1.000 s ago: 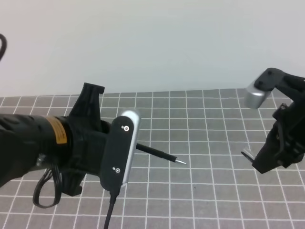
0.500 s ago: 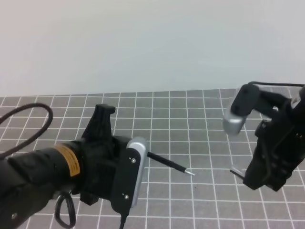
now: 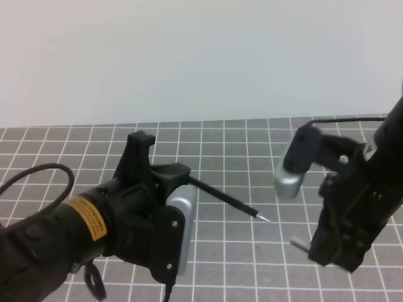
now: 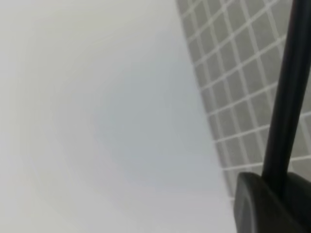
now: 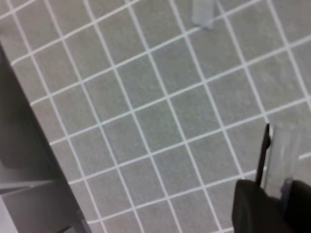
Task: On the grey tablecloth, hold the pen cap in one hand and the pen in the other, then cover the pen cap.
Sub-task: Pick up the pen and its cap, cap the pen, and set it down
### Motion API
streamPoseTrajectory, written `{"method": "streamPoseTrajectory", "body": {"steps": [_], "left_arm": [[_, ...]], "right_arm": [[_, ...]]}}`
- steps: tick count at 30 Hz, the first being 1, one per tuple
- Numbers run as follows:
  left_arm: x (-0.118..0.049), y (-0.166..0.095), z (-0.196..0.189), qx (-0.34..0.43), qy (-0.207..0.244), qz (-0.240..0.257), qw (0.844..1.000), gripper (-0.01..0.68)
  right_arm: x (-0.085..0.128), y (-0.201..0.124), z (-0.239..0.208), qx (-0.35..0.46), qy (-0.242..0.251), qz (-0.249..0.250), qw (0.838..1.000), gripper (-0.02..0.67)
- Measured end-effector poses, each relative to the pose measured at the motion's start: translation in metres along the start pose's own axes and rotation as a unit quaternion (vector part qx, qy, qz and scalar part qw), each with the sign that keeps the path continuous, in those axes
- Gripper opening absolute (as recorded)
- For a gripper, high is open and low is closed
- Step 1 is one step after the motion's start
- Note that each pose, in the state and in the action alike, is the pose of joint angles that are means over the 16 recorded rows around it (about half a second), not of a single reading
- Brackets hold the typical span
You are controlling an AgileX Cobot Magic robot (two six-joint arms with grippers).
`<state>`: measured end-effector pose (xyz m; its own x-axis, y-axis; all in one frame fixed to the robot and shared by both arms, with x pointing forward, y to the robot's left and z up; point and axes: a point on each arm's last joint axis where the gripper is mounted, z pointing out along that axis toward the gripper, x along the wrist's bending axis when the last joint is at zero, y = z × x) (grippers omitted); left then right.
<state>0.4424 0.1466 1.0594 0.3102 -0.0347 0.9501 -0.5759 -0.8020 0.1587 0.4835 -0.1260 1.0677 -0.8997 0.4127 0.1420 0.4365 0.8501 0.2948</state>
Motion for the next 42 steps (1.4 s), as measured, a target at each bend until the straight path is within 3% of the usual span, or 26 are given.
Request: {"method": "streamPoseTrajectory", "body": {"steps": [18,28,35,42], "left_arm": [[-0.011,-0.008,-0.007,0.012,0.132,-0.005,0.991,0.001],[-0.018,-0.009,-0.002,0.019,0.107,0.012,0.994,0.001],[-0.030,-0.010,0.009,0.020,0.069,0.032,0.997,0.001],[-0.040,-0.012,0.018,0.022,0.049,0.038,0.998,0.001]], "right_arm": [[0.011,0.014,-0.008,-0.007,-0.018,-0.025,0.999,0.093],[0.008,0.014,-0.011,-0.002,-0.036,-0.037,0.999,0.093],[-0.001,0.015,-0.013,0.021,-0.073,-0.071,0.995,0.093],[-0.009,0.020,-0.004,0.037,-0.073,-0.100,0.992,0.093]]}}
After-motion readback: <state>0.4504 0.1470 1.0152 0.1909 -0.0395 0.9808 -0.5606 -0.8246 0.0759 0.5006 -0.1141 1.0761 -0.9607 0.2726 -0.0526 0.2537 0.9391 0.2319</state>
